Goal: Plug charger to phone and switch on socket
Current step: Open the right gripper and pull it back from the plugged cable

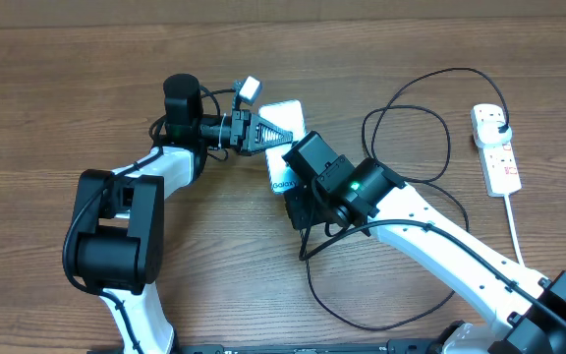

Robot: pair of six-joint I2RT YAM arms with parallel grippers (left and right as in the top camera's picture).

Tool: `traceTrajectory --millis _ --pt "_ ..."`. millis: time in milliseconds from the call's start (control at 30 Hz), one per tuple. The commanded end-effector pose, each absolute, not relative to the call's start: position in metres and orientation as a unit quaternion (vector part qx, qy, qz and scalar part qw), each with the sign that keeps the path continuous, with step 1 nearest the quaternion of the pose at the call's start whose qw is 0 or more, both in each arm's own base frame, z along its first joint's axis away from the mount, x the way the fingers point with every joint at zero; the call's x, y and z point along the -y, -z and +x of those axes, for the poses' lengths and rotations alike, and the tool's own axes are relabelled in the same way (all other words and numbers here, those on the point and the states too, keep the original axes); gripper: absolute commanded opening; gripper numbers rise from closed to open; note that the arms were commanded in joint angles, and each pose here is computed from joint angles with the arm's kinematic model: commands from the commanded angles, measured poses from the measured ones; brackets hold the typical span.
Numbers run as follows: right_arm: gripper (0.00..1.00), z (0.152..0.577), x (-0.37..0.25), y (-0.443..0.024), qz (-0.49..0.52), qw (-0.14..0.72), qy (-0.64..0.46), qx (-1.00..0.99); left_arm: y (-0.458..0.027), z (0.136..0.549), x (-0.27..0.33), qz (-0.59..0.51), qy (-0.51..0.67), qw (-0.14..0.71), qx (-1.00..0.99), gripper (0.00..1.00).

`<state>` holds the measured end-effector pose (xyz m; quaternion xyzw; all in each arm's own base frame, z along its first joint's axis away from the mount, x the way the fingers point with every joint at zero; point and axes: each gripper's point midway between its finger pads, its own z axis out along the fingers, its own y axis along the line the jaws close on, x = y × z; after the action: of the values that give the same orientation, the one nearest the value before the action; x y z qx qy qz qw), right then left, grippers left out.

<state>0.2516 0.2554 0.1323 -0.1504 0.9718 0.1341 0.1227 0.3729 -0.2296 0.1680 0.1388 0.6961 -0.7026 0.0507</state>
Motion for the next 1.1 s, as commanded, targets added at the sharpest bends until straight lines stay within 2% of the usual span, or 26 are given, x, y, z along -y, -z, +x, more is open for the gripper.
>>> traceTrajectory --millis 0,200,367,633,867,1067 --pt "0.4 0.257 -0.254 -0.141 -0.15 0.134 -0.129 -0.971 -0.17 0.364 0.232 0.161 0.707 0.043 -0.687 0.04" --pt "0.73 0.261 -0.258 -0.191 -0.15 0.15 -0.14 -0.967 -0.17 0.364 0.233 0.161 0.707 0.043 -0.687 0.04" --pt "0.78 0.259 -0.254 -0.234 -0.149 0.161 -0.143 -0.965 -0.17 0.364 0.233 0.161 0.707 0.043 -0.687 0.04" --pt "0.98 0.251 -0.203 -0.287 -0.117 0.193 -0.055 -0.973 -0.17 0.364 0.233 0.161 0.707 0.043 -0.687 0.04" --pt "1.0 0.238 -0.15 -0.314 0.027 0.242 -0.014 -0.97 -0.17 0.364 0.233 0.161 0.707 0.042 -0.687 0.04" --pt "1.0 0.237 -0.133 -0.302 0.076 0.273 -0.008 -0.959 -0.17 0.364 0.233 0.161 0.707 0.043 -0.687 0.04"
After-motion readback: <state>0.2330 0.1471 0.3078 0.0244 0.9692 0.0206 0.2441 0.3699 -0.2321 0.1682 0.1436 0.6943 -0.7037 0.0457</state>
